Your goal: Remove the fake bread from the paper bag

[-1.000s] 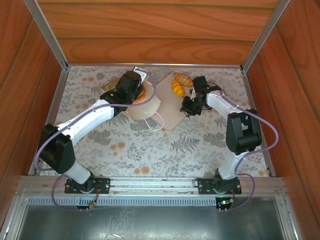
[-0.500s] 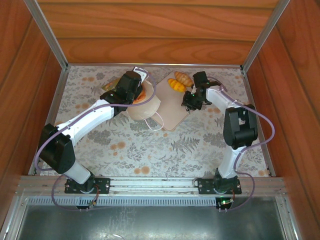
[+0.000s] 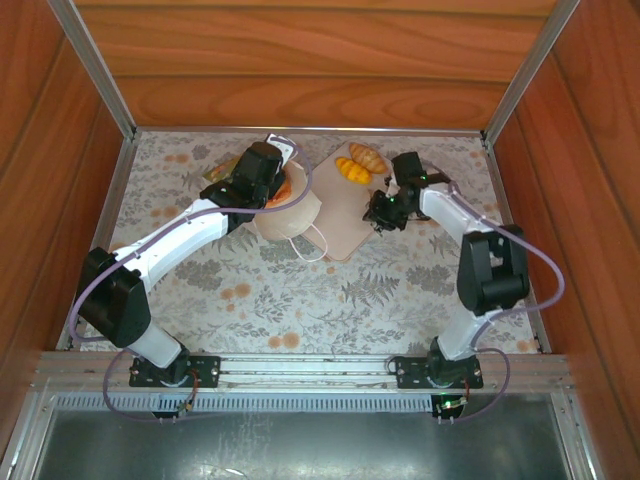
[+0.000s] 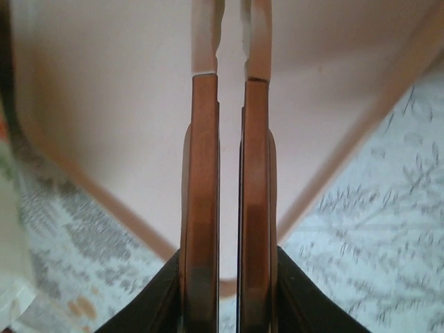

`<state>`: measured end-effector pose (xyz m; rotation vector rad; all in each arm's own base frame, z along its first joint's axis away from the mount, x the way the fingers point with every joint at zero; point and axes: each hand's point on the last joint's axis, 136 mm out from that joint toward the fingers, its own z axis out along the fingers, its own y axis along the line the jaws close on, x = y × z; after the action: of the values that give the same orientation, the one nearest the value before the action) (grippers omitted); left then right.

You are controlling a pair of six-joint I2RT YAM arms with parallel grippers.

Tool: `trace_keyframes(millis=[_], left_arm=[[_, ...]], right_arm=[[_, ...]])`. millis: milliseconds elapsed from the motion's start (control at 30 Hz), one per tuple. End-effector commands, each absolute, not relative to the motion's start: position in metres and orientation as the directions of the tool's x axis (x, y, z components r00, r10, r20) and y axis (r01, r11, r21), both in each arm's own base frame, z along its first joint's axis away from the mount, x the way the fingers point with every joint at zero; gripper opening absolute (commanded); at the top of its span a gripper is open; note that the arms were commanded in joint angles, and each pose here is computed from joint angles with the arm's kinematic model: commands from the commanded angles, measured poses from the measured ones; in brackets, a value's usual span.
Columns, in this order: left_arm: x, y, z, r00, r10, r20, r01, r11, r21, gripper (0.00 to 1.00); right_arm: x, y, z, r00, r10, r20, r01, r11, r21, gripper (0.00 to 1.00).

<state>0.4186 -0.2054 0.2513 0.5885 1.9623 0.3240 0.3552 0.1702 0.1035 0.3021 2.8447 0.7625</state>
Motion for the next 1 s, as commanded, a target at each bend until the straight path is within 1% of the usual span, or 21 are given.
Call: trace_keyframes(millis=[0,300,467,633,800,867,967], left_arm=[[0.414,-0.206,0.266,-0.34,0.505,-0.793,0.249,0.862,0.442,0.0],[0.414,-0.205,0.267,-0.342,0.497,-0.798,0.245,0.867,0.435,0.0],[0.413,-0.205,0.268,-0.341,0.492,-0.801,0.243,0.869,0.431,0.0],[0.413,-0.205,0.269,-0.34,0.486,-0.805,0.242,0.872,0.425,0.0],[0.415,-0.206,0.268,-0.345,0.49,-0.801,0.244,0.87,0.427,0.0],[0.415,-0.207,0.268,-0.344,0.489,-0.801,0.248,0.871,0.425,0.0],[0.415,-0.208,0.267,-0.345,0.489,-0.801,0.251,0.871,0.423,0.0]], right_arm=[[0.337,0.18,0.15,-0.955,0.242,-0.171,0.088,0.782,0.617,0.32],[0.272,0.197,0.204,-0.949,0.22,-0.227,-0.01,0.698,0.716,0.33],[0.235,0.226,0.23,-0.956,0.12,-0.268,-0.122,0.667,0.735,0.33],[0.208,0.266,0.251,-0.952,0.001,-0.306,-0.244,0.603,0.76,0.34],[0.206,0.295,0.24,-0.959,-0.058,-0.278,-0.26,0.576,0.775,0.35],[0.212,0.306,0.236,-0.961,-0.063,-0.269,-0.257,0.557,0.789,0.35],[0.228,0.318,0.229,-0.962,-0.05,-0.268,-0.249,0.562,0.789,0.35]])
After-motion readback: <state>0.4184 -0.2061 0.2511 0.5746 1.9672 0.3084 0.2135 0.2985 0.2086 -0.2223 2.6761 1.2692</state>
